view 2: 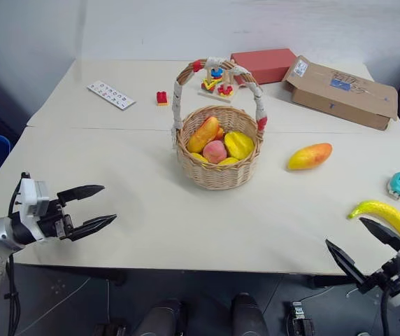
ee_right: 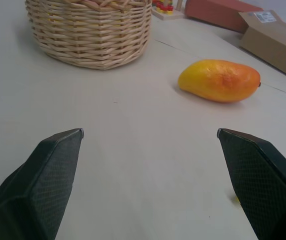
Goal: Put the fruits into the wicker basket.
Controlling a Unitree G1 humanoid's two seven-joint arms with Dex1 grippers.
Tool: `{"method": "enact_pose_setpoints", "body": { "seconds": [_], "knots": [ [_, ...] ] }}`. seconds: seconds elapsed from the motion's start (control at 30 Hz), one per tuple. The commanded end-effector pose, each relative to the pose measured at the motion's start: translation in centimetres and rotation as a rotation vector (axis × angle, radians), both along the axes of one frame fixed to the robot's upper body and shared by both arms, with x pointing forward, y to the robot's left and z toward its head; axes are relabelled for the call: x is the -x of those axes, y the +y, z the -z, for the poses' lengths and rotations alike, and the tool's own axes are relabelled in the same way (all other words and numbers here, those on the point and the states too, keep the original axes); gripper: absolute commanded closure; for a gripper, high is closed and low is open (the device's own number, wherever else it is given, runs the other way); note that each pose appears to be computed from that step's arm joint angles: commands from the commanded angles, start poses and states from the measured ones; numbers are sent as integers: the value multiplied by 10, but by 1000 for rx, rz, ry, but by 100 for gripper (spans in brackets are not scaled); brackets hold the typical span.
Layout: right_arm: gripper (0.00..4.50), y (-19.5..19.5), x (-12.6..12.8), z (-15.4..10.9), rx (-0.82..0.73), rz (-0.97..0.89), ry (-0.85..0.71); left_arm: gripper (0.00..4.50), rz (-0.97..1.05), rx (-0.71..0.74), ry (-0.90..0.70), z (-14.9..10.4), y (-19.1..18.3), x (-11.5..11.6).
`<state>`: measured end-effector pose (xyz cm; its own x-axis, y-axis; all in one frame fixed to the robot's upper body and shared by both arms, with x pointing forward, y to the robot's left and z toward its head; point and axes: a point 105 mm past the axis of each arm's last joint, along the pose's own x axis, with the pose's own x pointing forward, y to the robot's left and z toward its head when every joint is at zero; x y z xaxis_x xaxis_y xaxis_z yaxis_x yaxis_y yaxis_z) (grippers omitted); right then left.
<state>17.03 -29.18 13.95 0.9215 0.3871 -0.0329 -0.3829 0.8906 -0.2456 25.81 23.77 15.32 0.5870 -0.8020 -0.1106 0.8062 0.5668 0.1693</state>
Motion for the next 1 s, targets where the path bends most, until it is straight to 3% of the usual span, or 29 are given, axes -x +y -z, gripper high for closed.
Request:
{"method": "enact_pose_setpoints", "body": {
  "seconds": [0.03, 0.17, 0.43, 0.5, 0.6, 0.7, 0.93, 1.0],
  "knots": [
    [3, -2, -12, -13, -30, 18, -61, 0, 15, 11, -63, -15, -5, -1],
    [3, 0, -60, -42, -115, 53, -101, 0, 12, 46, -104, -24, -12, -7],
    [3, -21, -187, -62, -247, 430, 137, 0, 42, 93, -120, -26, -34, -17],
    [3, -27, -210, -60, -237, 527, 217, 0, 48, 100, -124, -27, -38, -18],
    [3, -25, -239, -69, -404, 587, 252, 0, 48, 104, -120, -27, -40, -17],
    [3, -14, -258, -67, -529, 630, 318, 0, 46, 105, -111, -24, -41, -15],
    [3, 26, -269, -36, -570, 578, 565, 0, 54, 105, -115, -26, -45, -11],
    [44, 37, -266, -32, -576, 526, 615, 0, 61, 105, -119, -28, -46, -10]
  ]
}}
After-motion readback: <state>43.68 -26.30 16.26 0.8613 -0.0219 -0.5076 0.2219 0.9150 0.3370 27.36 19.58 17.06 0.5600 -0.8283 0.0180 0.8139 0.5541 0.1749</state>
